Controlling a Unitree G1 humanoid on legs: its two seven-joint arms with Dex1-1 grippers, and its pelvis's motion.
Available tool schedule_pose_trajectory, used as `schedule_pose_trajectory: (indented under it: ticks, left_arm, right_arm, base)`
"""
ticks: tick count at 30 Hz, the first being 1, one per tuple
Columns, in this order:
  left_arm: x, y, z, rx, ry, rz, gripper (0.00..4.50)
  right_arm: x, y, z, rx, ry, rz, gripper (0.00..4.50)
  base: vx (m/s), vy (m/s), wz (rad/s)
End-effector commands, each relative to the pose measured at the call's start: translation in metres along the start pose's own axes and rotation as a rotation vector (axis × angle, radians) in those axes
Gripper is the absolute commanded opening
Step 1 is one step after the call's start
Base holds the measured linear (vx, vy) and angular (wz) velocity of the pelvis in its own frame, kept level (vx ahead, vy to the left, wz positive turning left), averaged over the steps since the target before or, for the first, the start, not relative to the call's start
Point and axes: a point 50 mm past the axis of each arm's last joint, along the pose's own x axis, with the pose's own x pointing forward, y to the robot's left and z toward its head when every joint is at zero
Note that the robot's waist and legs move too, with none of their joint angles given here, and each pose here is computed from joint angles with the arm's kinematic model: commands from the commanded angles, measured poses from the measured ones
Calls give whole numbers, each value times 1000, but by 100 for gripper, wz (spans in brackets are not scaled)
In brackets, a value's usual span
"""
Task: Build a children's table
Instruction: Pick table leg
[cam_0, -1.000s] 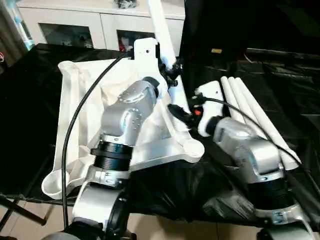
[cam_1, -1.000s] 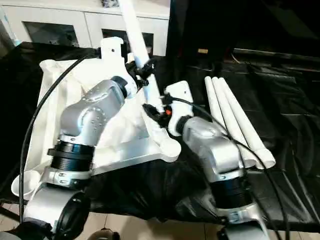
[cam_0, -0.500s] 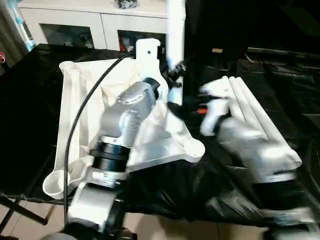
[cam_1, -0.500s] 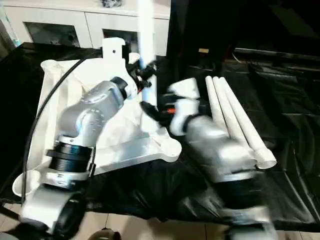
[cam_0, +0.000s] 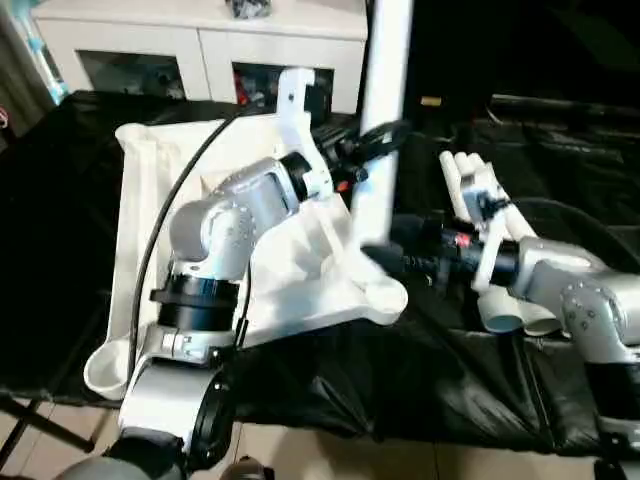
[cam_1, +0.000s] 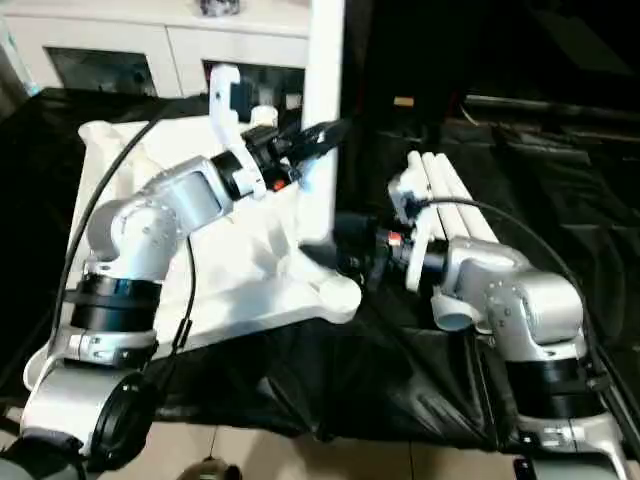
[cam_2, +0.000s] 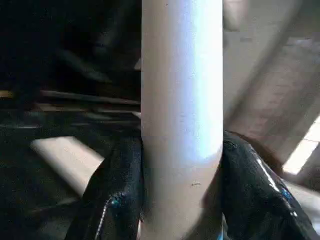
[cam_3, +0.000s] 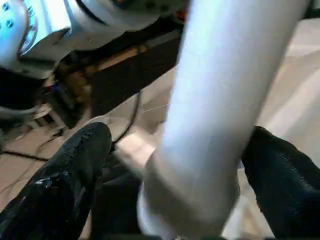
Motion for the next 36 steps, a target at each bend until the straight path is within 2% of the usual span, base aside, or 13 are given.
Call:
schedule_pose_trajectory:
  ticks: [1, 4, 9, 14, 15, 25, 32, 33, 36]
  left_arm:
    - [4, -20, 5, 21, 20, -157, 185]
    - [2, -26, -1, 28, 57, -251, 184]
    - [2, -28, -3, -4, 53, -270, 184]
    - [1, -29, -4, -14, 55, -285, 184]
    - [1, -28, -3, -12, 56, -285, 184]
    - [0, -29, -4, -26, 54, -287, 184]
    - [0, -28, -4, -24, 51, -272, 184]
    - [0, -28, -4, -22, 50, -268, 184]
    - [5, -21, -5, 6, 57, -148, 184]
  right_arm:
    - [-1, 3, 5, -2, 2, 46, 433]
    - [-1, 4, 7, 1, -2, 72, 433]
    - [-4, 4, 9, 6, -5, 94, 433]
    - [-6, 6, 10, 12, -5, 120, 388]
    - [-6, 7, 11, 10, -1, 132, 368]
    - [-5, 9, 11, 7, 12, 144, 291]
    - [-2, 7, 9, -8, 24, 126, 221]
    - [-2, 7, 8, -17, 29, 117, 249]
    - [5, -2, 9, -28, -2, 7, 272]
  base:
    - [0, 0, 0]
    - [0, 0, 0]
    - [0, 0, 0]
    - [0, 0, 0]
    - [0, 0, 0]
    - [0, 0, 0]
    - [0, 0, 0]
    - [0, 0, 0]
    - [0, 0, 0]
